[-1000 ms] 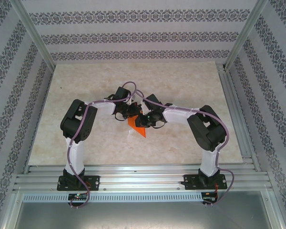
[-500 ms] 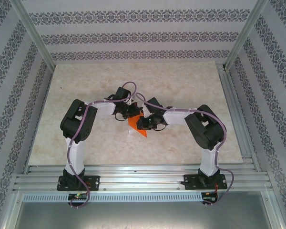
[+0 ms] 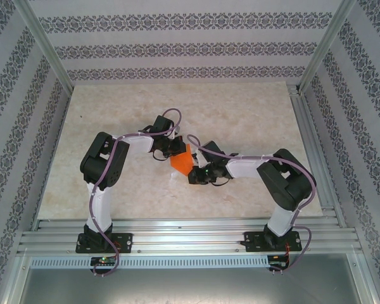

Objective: Fold a paper plane with a square sheet of paper (fold left side to right side)
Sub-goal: Turn over the paper at the center of the table.

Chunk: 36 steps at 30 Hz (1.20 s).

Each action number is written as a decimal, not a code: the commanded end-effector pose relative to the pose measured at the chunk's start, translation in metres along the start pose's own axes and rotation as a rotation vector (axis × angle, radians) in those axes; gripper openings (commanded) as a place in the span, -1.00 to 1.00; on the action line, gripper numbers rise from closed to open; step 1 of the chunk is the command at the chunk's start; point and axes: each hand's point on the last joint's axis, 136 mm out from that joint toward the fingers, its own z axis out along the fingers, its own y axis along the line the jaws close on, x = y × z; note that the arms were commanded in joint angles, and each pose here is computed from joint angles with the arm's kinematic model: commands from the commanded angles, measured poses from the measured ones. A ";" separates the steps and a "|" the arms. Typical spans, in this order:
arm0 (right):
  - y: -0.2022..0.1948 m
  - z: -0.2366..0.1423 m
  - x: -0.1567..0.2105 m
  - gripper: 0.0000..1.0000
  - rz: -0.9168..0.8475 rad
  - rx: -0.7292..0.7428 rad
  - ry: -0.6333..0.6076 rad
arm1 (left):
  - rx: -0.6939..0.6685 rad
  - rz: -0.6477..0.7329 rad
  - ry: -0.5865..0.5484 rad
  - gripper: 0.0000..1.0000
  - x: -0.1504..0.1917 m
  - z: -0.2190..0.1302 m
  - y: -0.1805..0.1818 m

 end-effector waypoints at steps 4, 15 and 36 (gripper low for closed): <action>0.001 -0.022 0.026 -0.72 0.016 0.041 0.052 | -0.047 0.011 -0.038 -0.87 -0.008 -0.008 0.004; 0.017 -0.081 -0.073 -0.10 -0.148 0.036 -0.196 | 0.139 0.121 -0.225 0.02 -0.039 -0.125 -0.082; 0.009 -0.012 -0.135 -0.56 -0.076 -0.168 -0.143 | 0.088 -0.008 -0.264 0.24 0.016 -0.170 -0.019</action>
